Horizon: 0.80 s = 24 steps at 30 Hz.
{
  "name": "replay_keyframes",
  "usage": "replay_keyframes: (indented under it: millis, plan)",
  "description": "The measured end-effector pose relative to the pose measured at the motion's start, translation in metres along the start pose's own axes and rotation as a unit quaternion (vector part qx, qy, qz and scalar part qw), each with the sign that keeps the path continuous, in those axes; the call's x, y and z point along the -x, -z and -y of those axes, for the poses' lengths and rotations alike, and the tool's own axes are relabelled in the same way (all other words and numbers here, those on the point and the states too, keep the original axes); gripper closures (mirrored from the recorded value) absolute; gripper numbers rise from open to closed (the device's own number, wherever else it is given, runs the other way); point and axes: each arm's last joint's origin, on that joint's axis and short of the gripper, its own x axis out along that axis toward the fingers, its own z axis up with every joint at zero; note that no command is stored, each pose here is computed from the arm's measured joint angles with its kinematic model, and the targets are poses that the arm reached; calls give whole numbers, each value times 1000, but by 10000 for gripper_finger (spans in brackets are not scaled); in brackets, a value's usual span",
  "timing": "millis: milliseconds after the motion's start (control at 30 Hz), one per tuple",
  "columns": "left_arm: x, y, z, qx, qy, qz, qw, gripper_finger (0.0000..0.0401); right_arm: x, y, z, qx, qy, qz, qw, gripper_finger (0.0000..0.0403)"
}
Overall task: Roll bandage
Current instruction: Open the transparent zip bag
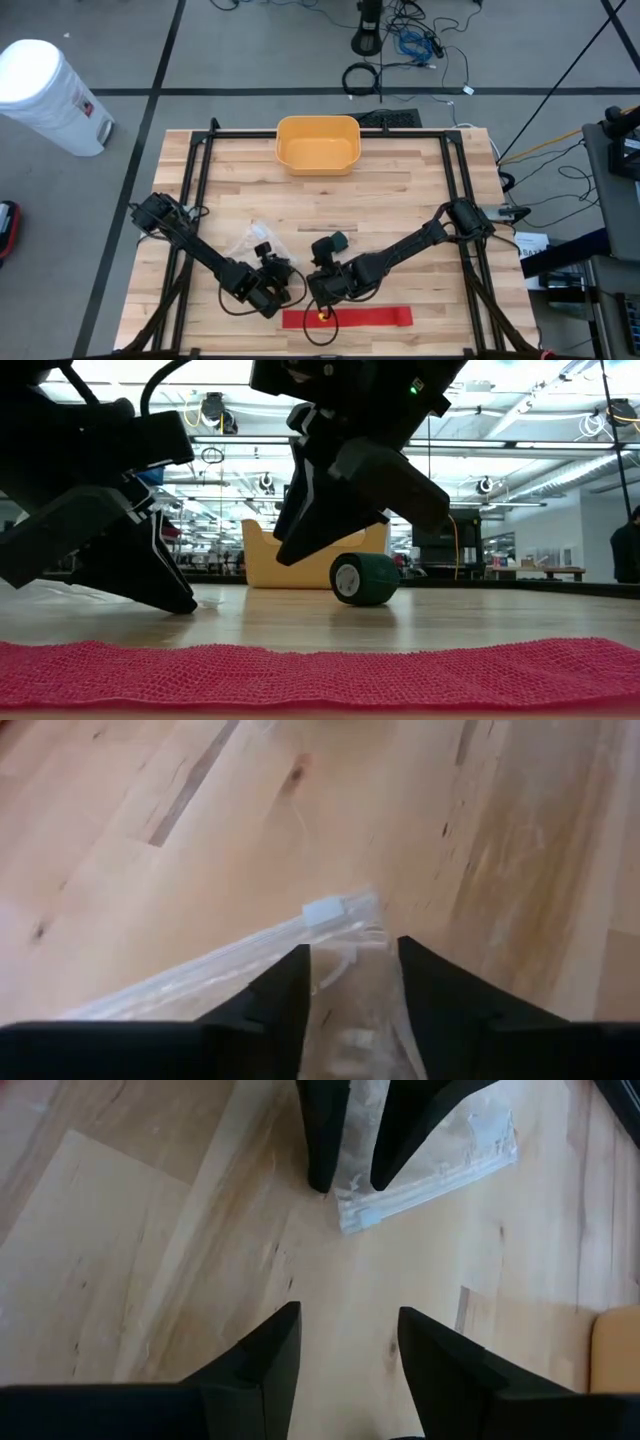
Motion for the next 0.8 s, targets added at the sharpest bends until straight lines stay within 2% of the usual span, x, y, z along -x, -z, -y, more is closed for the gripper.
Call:
replay_keyframes:
  millis: [333, 567, 800]
  plan:
    - [0, 1, -1, -55, -9, -13, 998, 392, 0, 0, 0, 0, 0, 0, 1000, 248]
    - [24, -12, 13, -102, -27, -26, 994, 398, 0, 0, 0, 0, 0, 0, 1000, 248]
    - [60, -28, 36, -121, -20, 21, 992, 400, 0, -1, 0, -4, 0, 6, 1000, 248]
